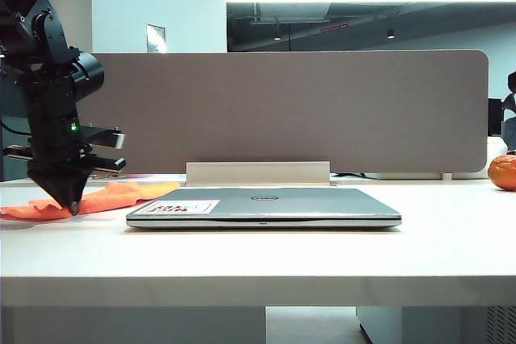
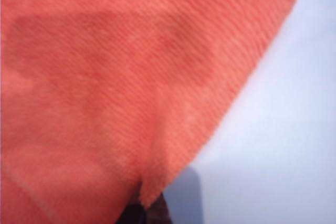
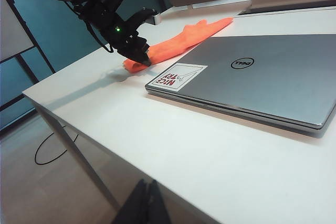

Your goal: Pick up the orange rag and put it over the laptop.

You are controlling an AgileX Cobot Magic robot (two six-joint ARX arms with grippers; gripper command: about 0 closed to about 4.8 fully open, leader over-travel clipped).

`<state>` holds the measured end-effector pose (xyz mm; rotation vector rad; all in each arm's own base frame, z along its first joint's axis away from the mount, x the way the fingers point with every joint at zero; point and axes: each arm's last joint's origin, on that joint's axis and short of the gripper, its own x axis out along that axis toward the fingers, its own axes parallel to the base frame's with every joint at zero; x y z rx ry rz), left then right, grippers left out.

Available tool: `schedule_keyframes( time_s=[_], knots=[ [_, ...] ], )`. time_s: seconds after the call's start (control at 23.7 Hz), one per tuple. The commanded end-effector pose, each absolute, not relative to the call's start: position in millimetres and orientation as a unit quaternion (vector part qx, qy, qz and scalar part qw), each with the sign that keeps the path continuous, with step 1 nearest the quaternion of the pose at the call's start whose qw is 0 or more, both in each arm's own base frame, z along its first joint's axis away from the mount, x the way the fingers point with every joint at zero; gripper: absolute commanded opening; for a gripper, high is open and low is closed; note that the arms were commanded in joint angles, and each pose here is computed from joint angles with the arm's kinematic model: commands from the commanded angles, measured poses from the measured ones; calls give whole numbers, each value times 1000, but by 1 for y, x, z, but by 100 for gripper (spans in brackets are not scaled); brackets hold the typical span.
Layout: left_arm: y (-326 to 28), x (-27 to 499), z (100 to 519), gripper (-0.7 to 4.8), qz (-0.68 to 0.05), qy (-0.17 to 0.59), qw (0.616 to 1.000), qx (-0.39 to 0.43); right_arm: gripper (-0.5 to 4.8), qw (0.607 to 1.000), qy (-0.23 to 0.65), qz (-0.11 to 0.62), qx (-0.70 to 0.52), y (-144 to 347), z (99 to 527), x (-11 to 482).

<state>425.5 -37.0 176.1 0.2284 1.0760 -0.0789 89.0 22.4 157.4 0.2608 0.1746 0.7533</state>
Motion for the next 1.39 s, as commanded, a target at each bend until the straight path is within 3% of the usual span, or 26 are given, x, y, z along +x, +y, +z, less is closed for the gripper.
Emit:
schedule_keyframes(
  time_s=[0.04, 0.25, 0.51, 0.93, 1.39],
  knots=[
    [-37, 427, 176, -6, -38, 506, 855, 112, -4, 919, 81, 366, 125, 22, 157, 89],
    [-39, 430, 193, -6, -39, 486, 867, 106, -4, 919, 81, 366, 125, 22, 157, 89],
    [-57, 439, 272, -6, -76, 393, 911, 94, -4, 923, 80, 356, 125, 22, 157, 90],
    [-98, 441, 363, -6, -111, 250, 957, 98, -4, 923, 80, 356, 125, 22, 157, 90],
    [-139, 433, 401, -6, -149, 145, 974, 86, -4, 923, 80, 356, 125, 22, 157, 90]
  ],
)
